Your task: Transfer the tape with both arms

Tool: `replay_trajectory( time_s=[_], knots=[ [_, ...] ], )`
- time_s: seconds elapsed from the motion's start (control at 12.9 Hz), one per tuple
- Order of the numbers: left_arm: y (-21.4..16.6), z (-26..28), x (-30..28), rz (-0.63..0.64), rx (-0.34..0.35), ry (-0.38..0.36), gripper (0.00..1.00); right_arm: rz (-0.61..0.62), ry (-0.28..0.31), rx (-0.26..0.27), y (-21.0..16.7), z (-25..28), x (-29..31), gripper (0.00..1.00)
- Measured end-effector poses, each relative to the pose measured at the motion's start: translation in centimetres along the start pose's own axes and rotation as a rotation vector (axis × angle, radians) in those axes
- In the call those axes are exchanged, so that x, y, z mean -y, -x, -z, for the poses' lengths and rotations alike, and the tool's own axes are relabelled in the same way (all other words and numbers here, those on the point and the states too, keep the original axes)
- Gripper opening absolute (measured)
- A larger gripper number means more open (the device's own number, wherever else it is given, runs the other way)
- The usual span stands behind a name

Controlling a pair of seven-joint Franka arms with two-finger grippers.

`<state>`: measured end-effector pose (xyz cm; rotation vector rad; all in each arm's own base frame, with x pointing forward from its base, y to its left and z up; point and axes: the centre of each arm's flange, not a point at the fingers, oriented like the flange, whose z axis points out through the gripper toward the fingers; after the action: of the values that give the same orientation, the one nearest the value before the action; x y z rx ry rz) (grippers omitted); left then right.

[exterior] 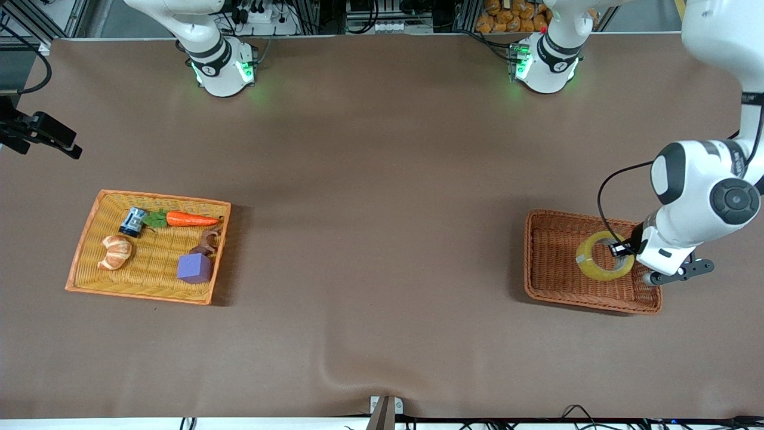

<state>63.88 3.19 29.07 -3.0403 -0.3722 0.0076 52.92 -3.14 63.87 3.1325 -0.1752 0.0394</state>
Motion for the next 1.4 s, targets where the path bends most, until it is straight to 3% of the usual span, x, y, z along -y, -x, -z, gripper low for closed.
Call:
replay_trajectory(
  time_s=[0.08,0.16,0.31,0.62,0.7,1.01,1.4],
  knots=[
    [-0.1,-1.4,-0.1,-0.001,0.005,0.002,0.22,0.002,-0.004,0.007,0.1,-0.1,0.2,1.0],
    [-0.2,-1.9,-0.3,-0.004,0.005,0.005,0.29,0.011,-0.011,0.01,0.1,-0.1,0.3,1.0],
    [-0.9,0.0,-0.6,-0.017,-0.033,0.014,0.51,0.072,-0.019,0.015,0.2,-0.1,0.3,1.0],
    [-2.5,13.2,0.9,-0.085,-0.122,0.002,0.96,0.106,-0.022,0.028,0.2,-0.3,-0.6,1.0],
    [-2.3,17.1,1.1,-0.09,-0.133,-0.002,1.0,0.105,-0.023,0.031,0.2,-0.4,-0.6,1.0],
    [1.7,28.5,-0.6,-0.128,-0.164,-0.002,1.0,0.098,-0.024,0.079,0.6,-0.9,-1.1,1.0],
    [6.4,33.1,-0.7,-0.127,-0.075,0.044,1.0,0.093,-0.024,0.071,0.5,-0.7,-1.4,1.0]
  ],
)
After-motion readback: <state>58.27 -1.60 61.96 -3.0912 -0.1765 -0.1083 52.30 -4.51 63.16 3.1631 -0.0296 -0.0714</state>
